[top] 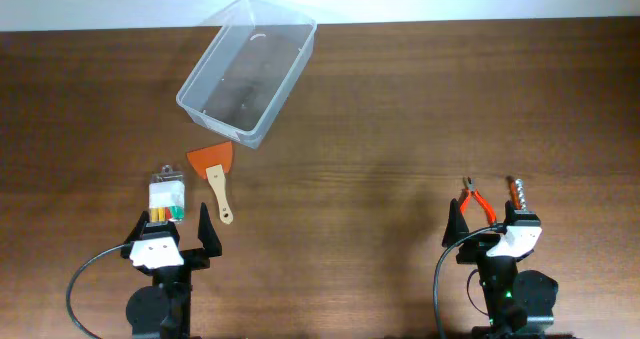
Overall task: Pack container
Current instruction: 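Raise both arms from rest and move the left gripper toward the clear box, then lower the left gripper onto the near rim of the clear box and grasp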
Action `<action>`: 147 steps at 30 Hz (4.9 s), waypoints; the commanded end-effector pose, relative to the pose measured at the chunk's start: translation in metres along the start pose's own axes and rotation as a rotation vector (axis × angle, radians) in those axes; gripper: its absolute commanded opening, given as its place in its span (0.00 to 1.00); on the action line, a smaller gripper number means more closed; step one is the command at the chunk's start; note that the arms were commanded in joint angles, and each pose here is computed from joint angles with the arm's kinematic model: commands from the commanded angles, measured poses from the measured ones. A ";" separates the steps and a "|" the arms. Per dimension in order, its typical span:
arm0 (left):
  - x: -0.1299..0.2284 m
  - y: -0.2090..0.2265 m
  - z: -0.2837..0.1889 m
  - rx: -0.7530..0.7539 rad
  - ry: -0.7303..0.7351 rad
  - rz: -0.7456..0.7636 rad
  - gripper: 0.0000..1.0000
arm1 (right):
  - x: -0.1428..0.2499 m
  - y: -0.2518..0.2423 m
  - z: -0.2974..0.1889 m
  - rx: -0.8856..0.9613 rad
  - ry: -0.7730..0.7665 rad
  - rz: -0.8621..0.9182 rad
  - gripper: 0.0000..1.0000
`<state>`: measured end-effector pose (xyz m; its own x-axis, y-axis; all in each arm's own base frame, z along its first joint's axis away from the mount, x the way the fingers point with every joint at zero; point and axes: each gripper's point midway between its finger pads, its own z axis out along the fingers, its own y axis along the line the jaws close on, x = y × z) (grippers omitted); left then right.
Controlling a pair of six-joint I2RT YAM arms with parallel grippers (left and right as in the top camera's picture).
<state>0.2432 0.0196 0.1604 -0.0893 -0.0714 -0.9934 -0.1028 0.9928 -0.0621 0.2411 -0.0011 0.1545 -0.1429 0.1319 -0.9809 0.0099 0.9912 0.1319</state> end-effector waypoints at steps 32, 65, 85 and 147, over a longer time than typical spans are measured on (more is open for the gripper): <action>0.003 0.000 0.000 0.005 0.001 0.015 0.99 | 0.001 0.003 0.000 -0.015 -0.005 -0.008 0.99; -0.100 -0.007 -0.011 0.016 -0.147 0.009 0.99 | -0.084 0.025 -0.005 -0.101 -0.153 0.016 0.99; -0.277 -0.038 0.124 0.081 0.465 0.142 0.99 | -0.232 0.062 0.173 -0.147 0.646 0.076 0.99; 0.044 -0.057 0.225 -0.284 1.333 -0.679 0.71 | -0.089 0.041 0.176 -0.117 1.156 -0.069 1.00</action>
<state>0.4677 -0.0197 0.1098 -0.7535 -0.6574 0.0013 -0.6286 0.7200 -0.2941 0.4304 0.0289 0.2221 -0.9589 -0.0507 -0.2792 -0.1023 0.9795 0.1734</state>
